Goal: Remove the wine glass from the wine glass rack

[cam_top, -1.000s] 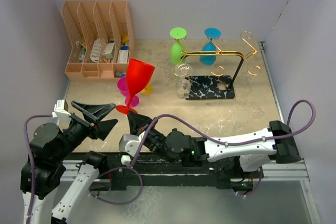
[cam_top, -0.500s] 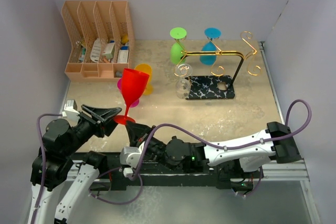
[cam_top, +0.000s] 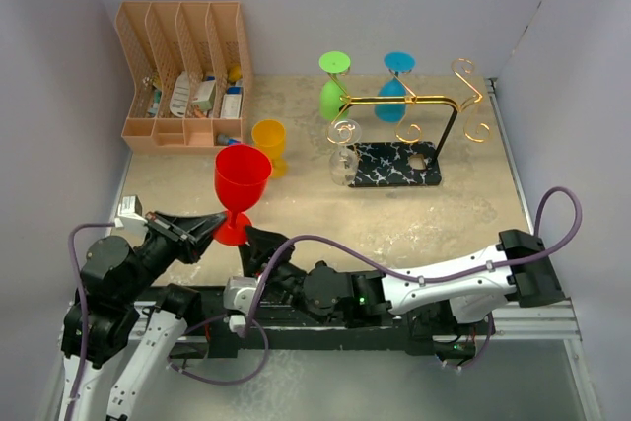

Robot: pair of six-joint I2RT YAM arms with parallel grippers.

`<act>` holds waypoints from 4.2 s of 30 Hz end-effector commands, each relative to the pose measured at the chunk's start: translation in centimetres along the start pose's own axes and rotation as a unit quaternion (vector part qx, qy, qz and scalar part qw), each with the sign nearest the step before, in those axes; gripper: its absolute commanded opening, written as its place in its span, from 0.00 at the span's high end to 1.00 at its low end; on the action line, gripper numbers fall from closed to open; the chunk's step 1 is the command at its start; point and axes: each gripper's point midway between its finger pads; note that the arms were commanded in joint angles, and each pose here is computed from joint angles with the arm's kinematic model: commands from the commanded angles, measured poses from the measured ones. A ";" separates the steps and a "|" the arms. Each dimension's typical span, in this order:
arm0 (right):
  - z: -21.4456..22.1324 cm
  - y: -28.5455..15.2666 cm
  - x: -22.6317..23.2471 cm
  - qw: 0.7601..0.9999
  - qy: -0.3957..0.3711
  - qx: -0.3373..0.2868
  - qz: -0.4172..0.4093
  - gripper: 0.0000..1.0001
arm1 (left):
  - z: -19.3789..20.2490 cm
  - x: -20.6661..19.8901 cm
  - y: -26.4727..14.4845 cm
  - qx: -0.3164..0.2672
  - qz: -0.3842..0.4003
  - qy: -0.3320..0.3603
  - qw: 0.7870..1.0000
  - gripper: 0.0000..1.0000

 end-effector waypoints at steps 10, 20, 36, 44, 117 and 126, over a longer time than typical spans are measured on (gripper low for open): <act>0.6 -7.6 -6.0 0.959 0.245 0.133 -0.051 0.53 | -5.0 3.9 -3.9 -0.162 0.001 0.114 0.980 1.00; -1.5 -7.7 -15.5 0.909 0.399 0.102 -0.069 0.50 | -5.7 1.5 -8.7 -0.212 0.022 0.242 0.947 1.00; -6.7 -1.0 -13.8 0.821 0.468 0.009 -0.326 0.48 | -5.9 0.3 -11.0 -0.235 0.033 0.274 0.932 1.00; -6.6 -0.7 -12.7 0.810 0.474 0.011 -0.344 0.48 | -5.9 0.3 -10.8 -0.233 0.034 0.275 0.932 1.00; 17.1 18.8 -1.4 0.856 0.403 0.298 -0.124 1.00 | -7.7 -5.5 -10.6 -0.252 -0.054 0.408 0.876 0.15; 18.0 19.2 0.5 0.858 0.389 0.306 -0.136 1.00 | -7.9 -5.2 -10.2 -0.252 -0.061 0.407 0.876 0.15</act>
Point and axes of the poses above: each gripper's point midway between its finger pads, its own y axis out along the fingers, its own x axis along the line the jaws close on, z = x × y, and after that the axes turned 1 degree about -y, right-handed
